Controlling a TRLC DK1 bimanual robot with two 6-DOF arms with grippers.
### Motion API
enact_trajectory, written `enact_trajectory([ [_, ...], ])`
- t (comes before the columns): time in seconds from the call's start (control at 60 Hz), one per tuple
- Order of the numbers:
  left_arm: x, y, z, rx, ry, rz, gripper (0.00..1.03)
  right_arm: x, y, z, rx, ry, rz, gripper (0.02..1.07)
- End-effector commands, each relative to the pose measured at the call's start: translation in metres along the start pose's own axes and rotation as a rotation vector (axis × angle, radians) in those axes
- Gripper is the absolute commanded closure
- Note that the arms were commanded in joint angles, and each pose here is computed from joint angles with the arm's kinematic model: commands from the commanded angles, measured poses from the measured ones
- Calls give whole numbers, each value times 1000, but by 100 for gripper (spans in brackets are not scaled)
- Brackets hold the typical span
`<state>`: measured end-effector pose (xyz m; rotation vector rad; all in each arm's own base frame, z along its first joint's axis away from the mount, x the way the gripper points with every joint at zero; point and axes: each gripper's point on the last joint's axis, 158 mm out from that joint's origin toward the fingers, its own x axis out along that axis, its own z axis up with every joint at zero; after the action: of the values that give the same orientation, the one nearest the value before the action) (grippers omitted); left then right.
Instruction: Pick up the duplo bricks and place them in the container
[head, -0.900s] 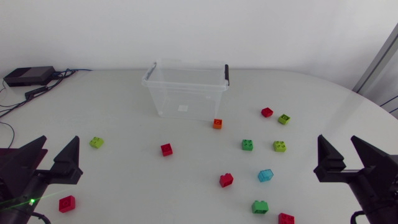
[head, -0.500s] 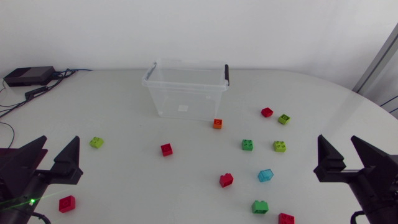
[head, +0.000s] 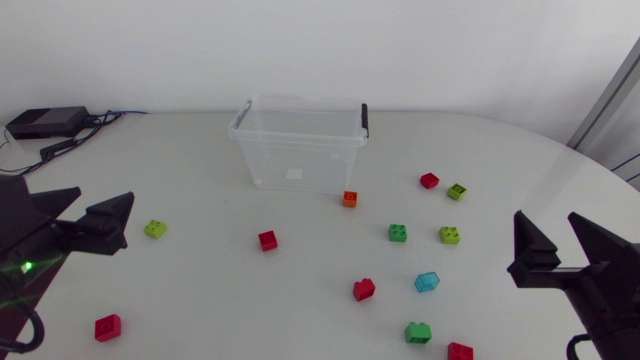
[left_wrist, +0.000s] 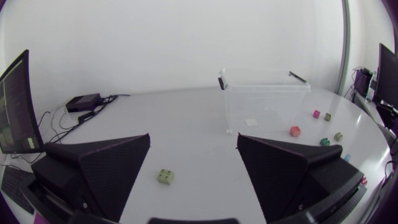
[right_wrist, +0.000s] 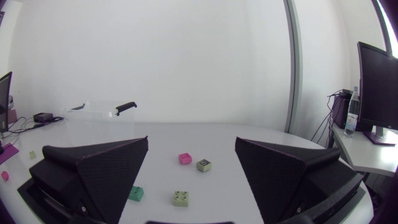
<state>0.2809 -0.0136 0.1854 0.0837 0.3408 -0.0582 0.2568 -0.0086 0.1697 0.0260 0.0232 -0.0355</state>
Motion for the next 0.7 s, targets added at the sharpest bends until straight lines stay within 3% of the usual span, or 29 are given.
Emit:
enact_trajectory([
  [0.0, 16, -1, 0, 50, 136, -18, 6, 6, 2, 21, 3, -9, 5, 6],
  [0.117, 33, 0, -11, 102, 329, -42, 8, 28, 1, 16, 1, 112, -2, 6],
  [0.167, 37, -1, -15, 195, 388, -66, 7, 38, -3, 10, 1, 171, -16, 6],
  [0.217, 40, 3, -29, 362, 497, -101, 7, 47, -7, 2, 5, 227, -32, 6],
  [0.35, 38, 15, -78, 544, 722, -212, 7, 62, -9, -26, 11, 367, -32, 6],
  [0.383, 37, 17, -83, 565, 740, -224, 7, 65, -8, -33, 17, 399, -21, 6],
  [0.467, 27, 34, -116, 755, 812, -320, 7, 69, 1, -49, 39, 502, 40, 6],
  [0.567, 22, 48, -137, 828, 840, -400, 7, 68, 8, -61, 44, 612, 113, 6],
  [0.683, 8, 65, -179, 890, 935, -531, 7, 62, 8, -68, -119, 704, 178, 6],
])
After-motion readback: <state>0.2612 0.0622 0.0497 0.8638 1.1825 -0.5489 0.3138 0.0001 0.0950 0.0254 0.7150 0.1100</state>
